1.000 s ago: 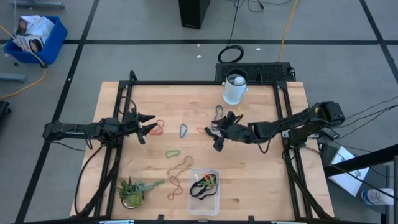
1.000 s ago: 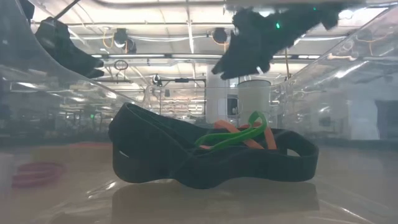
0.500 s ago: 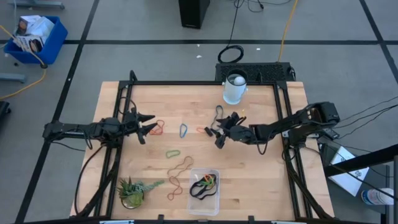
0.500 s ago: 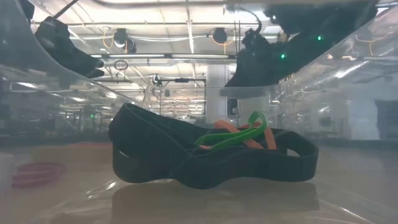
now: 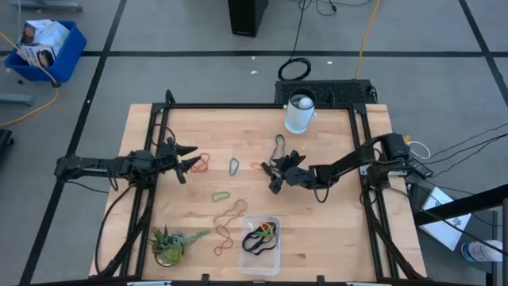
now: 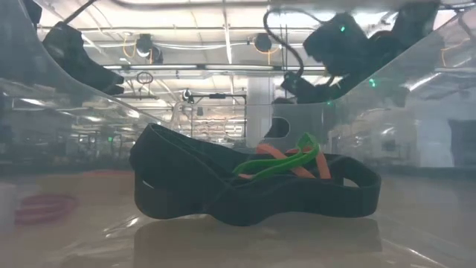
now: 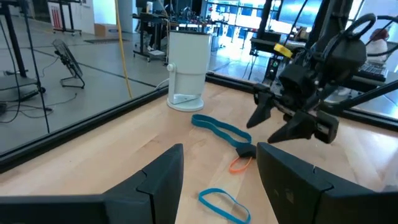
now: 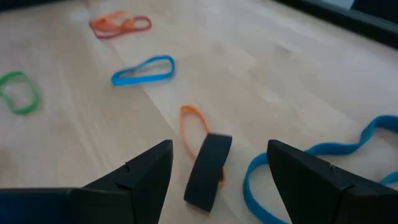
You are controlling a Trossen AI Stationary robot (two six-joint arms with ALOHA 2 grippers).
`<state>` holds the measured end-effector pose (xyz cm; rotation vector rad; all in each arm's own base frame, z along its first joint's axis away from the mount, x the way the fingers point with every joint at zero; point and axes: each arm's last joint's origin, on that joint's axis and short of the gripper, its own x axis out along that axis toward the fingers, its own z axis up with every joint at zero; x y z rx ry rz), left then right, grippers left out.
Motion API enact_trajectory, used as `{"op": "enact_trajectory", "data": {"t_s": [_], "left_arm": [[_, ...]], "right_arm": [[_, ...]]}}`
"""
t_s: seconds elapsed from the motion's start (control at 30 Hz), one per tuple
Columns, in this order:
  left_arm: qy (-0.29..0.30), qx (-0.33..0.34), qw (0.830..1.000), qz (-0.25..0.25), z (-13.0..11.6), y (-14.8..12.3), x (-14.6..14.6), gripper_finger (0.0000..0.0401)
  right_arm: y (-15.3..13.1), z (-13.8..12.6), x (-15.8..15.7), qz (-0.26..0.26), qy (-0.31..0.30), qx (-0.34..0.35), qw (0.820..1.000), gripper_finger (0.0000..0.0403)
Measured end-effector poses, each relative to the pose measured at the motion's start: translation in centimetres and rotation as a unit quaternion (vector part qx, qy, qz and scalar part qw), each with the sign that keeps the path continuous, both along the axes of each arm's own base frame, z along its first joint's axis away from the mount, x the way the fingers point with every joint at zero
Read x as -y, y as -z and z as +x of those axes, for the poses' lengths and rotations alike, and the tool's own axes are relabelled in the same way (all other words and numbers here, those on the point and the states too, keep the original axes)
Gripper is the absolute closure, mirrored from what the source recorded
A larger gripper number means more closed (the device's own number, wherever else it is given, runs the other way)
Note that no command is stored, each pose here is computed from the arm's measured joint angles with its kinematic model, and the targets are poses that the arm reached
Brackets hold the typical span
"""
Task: Pick and place rubber bands into bin
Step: Put the black rubber band into the transparent bin
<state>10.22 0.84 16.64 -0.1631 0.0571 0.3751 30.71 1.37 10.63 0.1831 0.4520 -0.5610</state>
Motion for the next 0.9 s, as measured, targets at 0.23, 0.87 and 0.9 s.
{"op": "enact_trajectory", "data": {"t_s": [0.23, 0.87, 0.9], "left_arm": [[0.0, -0.002, 1.0, 0.0, 0.0, 0.0, 0.0, 0.0192], [0.0, -0.004, 1.0, 0.003, 0.0, 0.1, 0.0, 0.0192], [0.0, -0.004, 1.0, 0.003, 0.0, 0.1, 0.0, 0.0192]], "right_arm": [[1.8, 0.5, -0.2, 0.005, 0.003, -0.024, 1.0, 0.0147], [2.8, 1.0, -0.3, 0.031, -0.015, -0.04, 0.999, 0.0254], [2.8, 1.0, -0.3, 0.03, -0.014, -0.04, 0.999, 0.0264]]}}
